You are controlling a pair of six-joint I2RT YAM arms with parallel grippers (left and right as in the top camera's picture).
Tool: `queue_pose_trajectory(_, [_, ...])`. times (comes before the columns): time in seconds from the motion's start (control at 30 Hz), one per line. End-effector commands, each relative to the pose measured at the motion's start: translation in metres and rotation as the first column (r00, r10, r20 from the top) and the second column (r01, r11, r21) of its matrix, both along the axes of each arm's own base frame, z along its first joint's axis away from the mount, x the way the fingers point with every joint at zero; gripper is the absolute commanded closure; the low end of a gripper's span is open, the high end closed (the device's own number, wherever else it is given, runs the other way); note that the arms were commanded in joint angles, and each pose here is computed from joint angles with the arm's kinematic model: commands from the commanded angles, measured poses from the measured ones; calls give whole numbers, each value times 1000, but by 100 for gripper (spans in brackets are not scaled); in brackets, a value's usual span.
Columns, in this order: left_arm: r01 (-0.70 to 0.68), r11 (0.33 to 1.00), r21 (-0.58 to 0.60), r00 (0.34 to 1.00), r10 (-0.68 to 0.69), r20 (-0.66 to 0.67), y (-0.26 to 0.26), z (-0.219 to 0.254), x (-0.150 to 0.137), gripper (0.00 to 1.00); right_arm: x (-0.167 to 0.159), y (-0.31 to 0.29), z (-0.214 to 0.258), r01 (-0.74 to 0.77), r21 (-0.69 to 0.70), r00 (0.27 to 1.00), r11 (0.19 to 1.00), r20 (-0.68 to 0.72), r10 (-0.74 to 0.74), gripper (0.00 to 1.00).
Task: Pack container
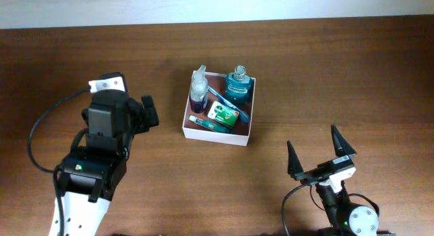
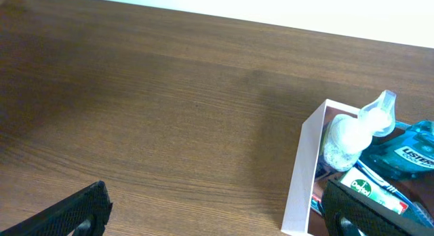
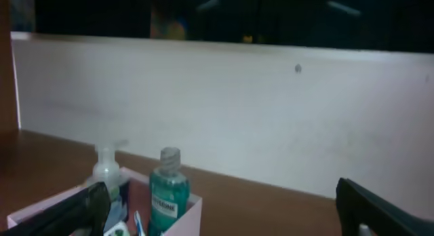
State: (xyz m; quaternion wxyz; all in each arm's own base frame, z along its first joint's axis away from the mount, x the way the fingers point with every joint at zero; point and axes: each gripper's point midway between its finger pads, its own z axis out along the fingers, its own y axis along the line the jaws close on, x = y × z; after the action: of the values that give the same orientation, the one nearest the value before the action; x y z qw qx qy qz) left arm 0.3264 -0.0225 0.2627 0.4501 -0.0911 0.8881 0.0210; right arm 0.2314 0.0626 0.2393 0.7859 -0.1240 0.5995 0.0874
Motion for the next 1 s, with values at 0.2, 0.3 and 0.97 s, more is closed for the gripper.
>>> queue_pose_trajectory(0.2, [-8,1000,16,1000,8,12,3,5,0,1,6,-5,-33,36,-7,991,999,-131,-37,2])
queue_pose_trajectory(0.3, [-8,1000,16,1000,8,12,3,5,0,1,7,-6,-43,41,-14,985,999,-170,-43,2])
queue_pose_trajectory(0.97, [-8,1000,16,1000,8,12,3,5,0,1,9,-9,-81,53,-45,946,998,-317,-64,2])
